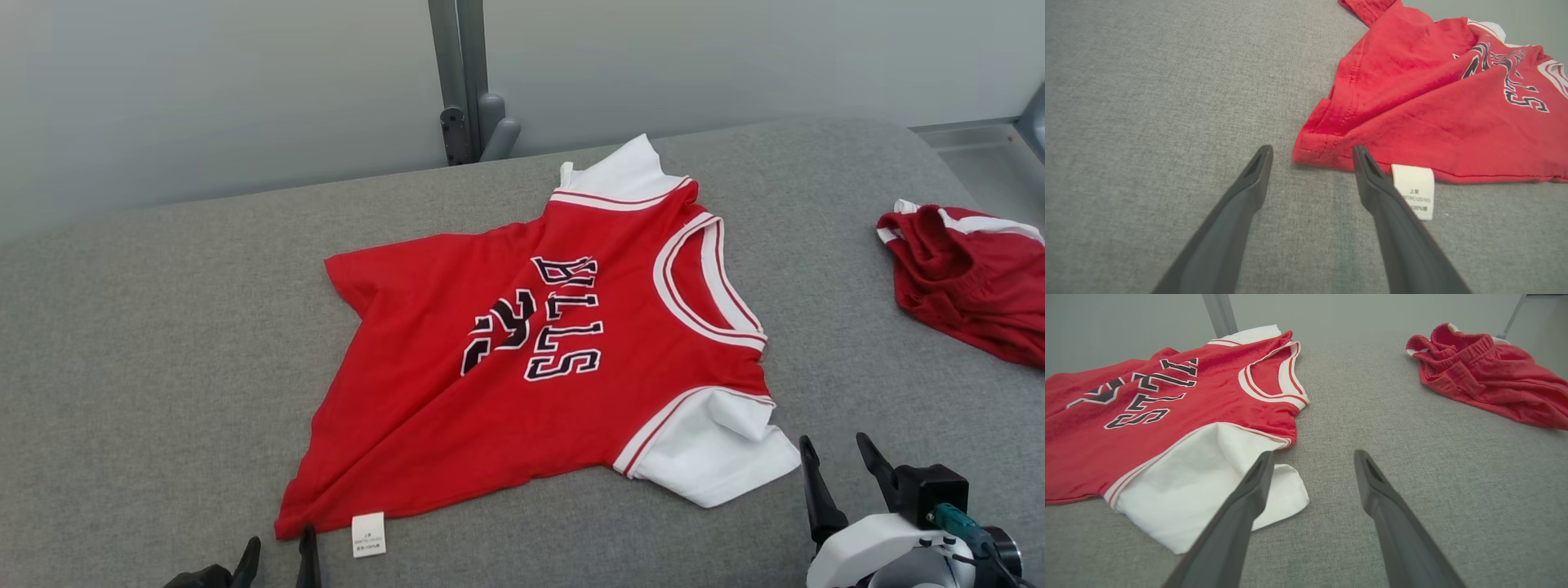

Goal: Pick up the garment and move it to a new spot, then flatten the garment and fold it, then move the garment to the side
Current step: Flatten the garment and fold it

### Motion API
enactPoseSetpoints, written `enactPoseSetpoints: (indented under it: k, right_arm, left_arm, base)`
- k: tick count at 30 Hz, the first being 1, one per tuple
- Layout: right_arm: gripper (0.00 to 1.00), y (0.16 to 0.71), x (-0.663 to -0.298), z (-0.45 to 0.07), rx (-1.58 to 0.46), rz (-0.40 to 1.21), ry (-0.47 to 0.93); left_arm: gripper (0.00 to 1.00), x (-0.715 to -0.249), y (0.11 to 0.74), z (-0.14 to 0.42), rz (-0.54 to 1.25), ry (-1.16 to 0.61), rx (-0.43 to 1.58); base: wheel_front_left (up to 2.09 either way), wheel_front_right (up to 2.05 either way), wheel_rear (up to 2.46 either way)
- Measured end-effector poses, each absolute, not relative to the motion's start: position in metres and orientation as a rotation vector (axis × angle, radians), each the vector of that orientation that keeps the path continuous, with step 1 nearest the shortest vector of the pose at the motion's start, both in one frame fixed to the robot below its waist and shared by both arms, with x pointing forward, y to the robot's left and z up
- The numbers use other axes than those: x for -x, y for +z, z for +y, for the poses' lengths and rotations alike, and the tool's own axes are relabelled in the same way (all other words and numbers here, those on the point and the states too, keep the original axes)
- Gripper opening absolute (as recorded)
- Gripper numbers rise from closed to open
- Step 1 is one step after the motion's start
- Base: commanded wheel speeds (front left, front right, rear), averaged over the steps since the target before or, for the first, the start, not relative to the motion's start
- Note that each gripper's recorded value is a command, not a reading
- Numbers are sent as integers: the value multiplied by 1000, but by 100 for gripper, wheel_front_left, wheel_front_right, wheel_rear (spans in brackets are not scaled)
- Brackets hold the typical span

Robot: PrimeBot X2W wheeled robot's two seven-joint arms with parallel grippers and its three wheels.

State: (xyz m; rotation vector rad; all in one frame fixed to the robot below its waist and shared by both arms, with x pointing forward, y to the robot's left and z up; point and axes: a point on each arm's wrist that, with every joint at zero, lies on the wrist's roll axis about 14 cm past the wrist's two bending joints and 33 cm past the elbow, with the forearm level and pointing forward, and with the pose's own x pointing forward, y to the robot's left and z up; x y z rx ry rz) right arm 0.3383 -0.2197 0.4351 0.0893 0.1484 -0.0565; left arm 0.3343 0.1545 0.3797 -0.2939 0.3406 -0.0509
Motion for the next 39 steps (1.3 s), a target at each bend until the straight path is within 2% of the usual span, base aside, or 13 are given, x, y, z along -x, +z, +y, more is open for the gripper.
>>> enactPoseSetpoints:
  k: [7,9,10,13,14,17,19,20,21,22,39]
  right_arm:
    - [100,423,-340,-220,-86,189,-59]
    - [100,422,-342,-220,-86,195,-59]
    - [100,420,-342,-219,-87,200,-58]
    - [100,418,-343,-219,-85,207,-56]
    - [100,419,-344,-219,-85,206,-55]
    - [100,419,-345,-220,-83,204,-54]
    - [100,419,-345,-221,-80,205,-55]
    - [100,420,-345,-221,-79,204,-55]
    - [100,420,-345,-221,-79,204,-55]
    - [100,420,-345,-221,-79,204,-55]
    - [100,400,-346,-212,-110,272,-46]
  left_arm:
    - [98,-342,377,152,348,-52,309]
    - [83,-343,376,151,351,-51,312]
    - [81,-343,375,151,356,-51,315]
    - [86,-345,372,148,366,-59,314]
    - [94,-345,371,148,371,-59,315]
    - [91,-343,368,148,382,-57,318]
    - [50,-343,367,148,385,-56,323]
    - [42,-343,367,148,386,-56,323]
    - [17,-342,367,147,387,-57,323]
    - [0,-343,368,146,385,-59,324]
    - [0,-339,370,141,379,-86,313]
  base:
    - [0,0,0]
    - [0,0,0]
    - [0,0,0]
    - [0,0,0]
    - [0,0,0]
    - [0,0,0]
    - [0,0,0]
    - [0,0,0]
    - [0,0,0]
    - [0,0,0]
    - [0,0,0]
